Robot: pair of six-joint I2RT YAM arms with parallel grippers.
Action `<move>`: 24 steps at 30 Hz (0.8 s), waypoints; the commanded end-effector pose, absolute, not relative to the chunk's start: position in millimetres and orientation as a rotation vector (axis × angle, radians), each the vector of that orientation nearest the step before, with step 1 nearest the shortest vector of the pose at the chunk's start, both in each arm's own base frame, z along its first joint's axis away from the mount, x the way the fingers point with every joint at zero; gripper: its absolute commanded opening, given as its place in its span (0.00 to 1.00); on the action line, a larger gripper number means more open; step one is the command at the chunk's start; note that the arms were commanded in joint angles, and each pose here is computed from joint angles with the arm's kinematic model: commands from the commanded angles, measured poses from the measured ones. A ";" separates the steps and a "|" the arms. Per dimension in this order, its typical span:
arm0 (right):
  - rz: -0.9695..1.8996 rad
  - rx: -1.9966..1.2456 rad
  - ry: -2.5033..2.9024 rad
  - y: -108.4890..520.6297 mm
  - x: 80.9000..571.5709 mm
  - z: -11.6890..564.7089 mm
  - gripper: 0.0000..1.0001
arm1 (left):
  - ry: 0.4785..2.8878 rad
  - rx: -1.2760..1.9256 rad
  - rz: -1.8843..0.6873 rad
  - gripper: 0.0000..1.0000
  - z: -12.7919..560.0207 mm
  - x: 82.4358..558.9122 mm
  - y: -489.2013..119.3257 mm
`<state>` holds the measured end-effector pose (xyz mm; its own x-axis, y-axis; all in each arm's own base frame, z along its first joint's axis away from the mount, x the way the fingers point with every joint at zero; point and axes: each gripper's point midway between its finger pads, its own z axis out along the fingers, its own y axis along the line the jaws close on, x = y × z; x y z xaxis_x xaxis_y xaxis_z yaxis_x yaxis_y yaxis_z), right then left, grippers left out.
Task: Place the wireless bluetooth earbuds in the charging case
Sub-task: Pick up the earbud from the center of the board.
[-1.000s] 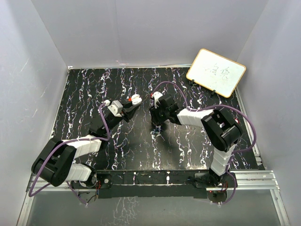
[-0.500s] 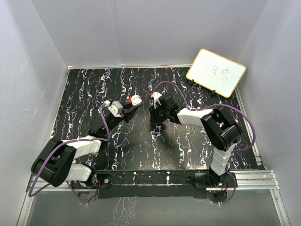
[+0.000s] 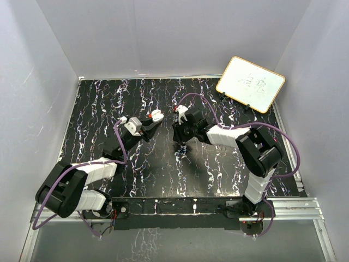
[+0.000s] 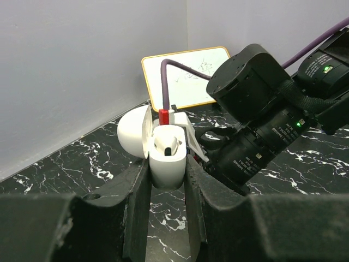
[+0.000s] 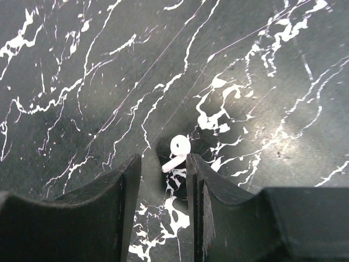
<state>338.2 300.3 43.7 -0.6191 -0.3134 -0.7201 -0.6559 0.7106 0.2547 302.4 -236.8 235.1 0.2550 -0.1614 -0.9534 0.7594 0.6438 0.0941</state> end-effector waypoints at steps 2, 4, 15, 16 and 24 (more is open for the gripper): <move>0.593 -0.604 2.150 294.0 362.7 76.5 0.36 | 1.085 0.610 -0.653 0.00 255.1 299.8 -230.2; 0.594 -0.605 2.147 294.6 363.2 77.5 0.36 | 1.086 0.611 -0.654 0.00 254.2 299.7 -230.6; 0.629 -0.633 2.159 301.6 362.6 66.6 0.35 | 1.088 0.612 -0.648 0.00 254.1 300.0 -229.6; 0.634 -0.638 2.160 302.1 362.4 65.4 0.35 | 1.090 0.614 -0.651 0.00 253.3 299.8 -230.4; 0.646 -0.656 2.182 303.1 361.3 54.2 0.39 | 1.091 0.614 -0.651 0.00 253.1 300.2 -230.7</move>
